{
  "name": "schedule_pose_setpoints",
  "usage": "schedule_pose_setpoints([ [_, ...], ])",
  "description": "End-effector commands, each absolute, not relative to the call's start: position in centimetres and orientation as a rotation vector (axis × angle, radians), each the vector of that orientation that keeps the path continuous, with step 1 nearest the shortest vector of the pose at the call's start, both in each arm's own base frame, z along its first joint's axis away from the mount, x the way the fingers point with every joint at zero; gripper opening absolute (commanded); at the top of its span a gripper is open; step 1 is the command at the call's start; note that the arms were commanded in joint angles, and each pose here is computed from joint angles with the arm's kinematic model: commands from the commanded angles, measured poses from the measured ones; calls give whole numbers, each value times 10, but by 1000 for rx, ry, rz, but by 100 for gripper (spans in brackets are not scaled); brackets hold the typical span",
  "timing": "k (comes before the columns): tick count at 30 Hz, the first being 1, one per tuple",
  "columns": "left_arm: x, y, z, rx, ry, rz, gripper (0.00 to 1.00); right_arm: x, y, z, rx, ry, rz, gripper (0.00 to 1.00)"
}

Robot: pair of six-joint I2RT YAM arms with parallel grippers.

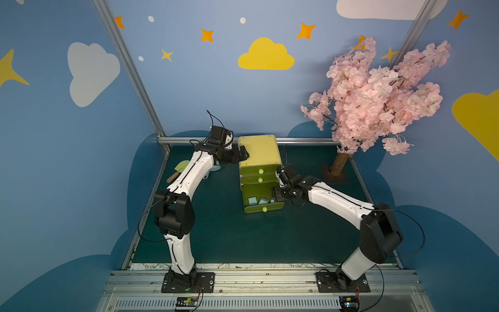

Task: Place the plugs into the drawer by color
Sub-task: Place the plug in the drawer, then close the drawer in the storage box.

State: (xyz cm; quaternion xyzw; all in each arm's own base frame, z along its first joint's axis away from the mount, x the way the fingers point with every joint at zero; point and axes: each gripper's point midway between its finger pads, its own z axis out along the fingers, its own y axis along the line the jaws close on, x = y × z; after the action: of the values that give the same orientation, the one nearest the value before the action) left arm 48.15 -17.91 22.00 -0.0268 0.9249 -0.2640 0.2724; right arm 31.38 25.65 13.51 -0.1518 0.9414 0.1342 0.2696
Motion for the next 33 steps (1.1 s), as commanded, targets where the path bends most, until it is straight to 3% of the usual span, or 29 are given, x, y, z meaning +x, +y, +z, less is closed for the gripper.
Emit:
schedule_pose_setpoints([
  [1, 481, -165, 196, -106, 2562, -612, 100, 280, 283, 137, -479, 2395, 621, 60],
  [3, 481, -165, 193, -112, 2567, -612, 100, 263, 298, 129, -512, 2287, 697, 50],
  [6, 482, -167, 189, -121, 2576, -626, 100, 249, 308, 105, -577, 2227, 631, 43],
  [12, 481, -170, 182, -120, 2593, -632, 99, 257, 321, 70, -620, 2230, 573, 29],
  [20, 479, -165, 193, -122, 2574, -592, 97, 287, 332, 53, -594, 2228, 462, 27],
  [33, 478, -170, 185, -114, 2597, -595, 96, 330, 351, 64, -412, 2206, 639, 23],
])
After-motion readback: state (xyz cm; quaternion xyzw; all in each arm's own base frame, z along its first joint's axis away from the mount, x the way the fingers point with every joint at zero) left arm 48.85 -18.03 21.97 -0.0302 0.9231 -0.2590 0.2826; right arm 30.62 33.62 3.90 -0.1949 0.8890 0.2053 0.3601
